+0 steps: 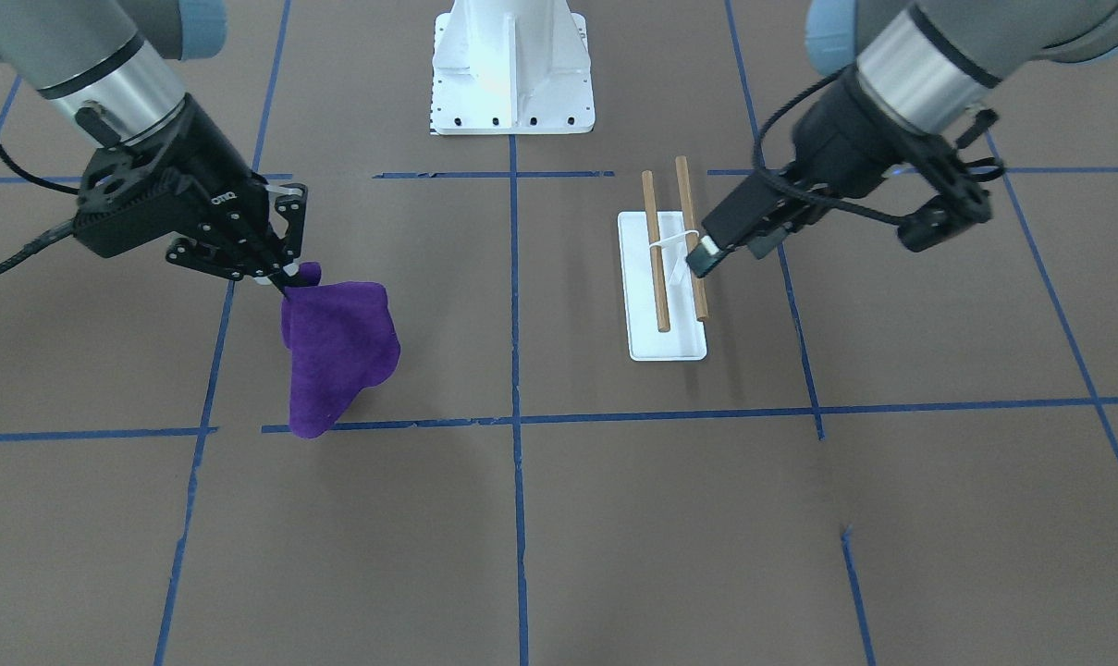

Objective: Hang towel on rack

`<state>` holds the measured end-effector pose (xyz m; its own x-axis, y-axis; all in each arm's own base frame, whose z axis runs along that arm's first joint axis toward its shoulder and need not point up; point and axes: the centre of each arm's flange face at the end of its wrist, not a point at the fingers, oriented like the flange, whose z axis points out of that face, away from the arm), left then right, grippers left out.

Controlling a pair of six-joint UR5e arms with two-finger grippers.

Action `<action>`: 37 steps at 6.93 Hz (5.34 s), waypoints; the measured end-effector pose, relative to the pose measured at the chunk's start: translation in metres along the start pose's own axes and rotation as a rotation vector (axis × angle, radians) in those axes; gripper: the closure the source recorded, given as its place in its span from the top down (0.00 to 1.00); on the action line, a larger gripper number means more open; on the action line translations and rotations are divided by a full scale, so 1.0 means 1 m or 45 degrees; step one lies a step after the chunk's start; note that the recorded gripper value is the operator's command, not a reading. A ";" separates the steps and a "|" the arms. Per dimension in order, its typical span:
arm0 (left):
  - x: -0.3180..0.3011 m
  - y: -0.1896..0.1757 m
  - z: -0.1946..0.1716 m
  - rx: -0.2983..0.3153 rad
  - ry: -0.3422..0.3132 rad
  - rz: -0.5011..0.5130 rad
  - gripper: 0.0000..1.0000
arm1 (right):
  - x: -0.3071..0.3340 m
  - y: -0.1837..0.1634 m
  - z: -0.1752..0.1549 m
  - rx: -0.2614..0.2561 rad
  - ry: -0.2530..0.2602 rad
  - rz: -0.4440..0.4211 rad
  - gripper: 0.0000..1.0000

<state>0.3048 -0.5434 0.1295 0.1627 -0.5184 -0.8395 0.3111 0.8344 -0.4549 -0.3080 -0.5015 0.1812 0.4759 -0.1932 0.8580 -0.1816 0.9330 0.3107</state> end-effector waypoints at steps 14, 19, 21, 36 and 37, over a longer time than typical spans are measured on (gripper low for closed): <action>0.040 0.084 0.116 -0.133 0.129 -0.673 0.00 | -0.096 0.020 0.008 0.173 -0.072 0.230 0.00; 0.034 0.084 0.106 -0.173 0.198 -0.618 0.00 | -0.093 0.024 0.012 0.159 -0.059 0.211 1.00; 0.033 0.084 0.103 -0.173 0.202 -0.615 0.00 | -0.087 0.028 0.016 0.128 -0.025 0.217 1.00; -0.235 -0.061 0.000 -0.029 -0.059 0.235 1.00 | 0.306 -0.038 -0.055 -0.547 0.408 -0.500 1.00; -0.240 -0.067 0.004 -0.020 -0.074 0.274 1.00 | 0.309 -0.037 -0.056 -0.548 0.404 -0.494 1.00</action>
<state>0.2488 -0.4754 0.3628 0.2776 -0.3376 -0.8994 0.2485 0.9296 -0.2722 -0.1062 -0.5791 0.4120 0.6799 -0.5027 0.5339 0.3835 0.8643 0.3254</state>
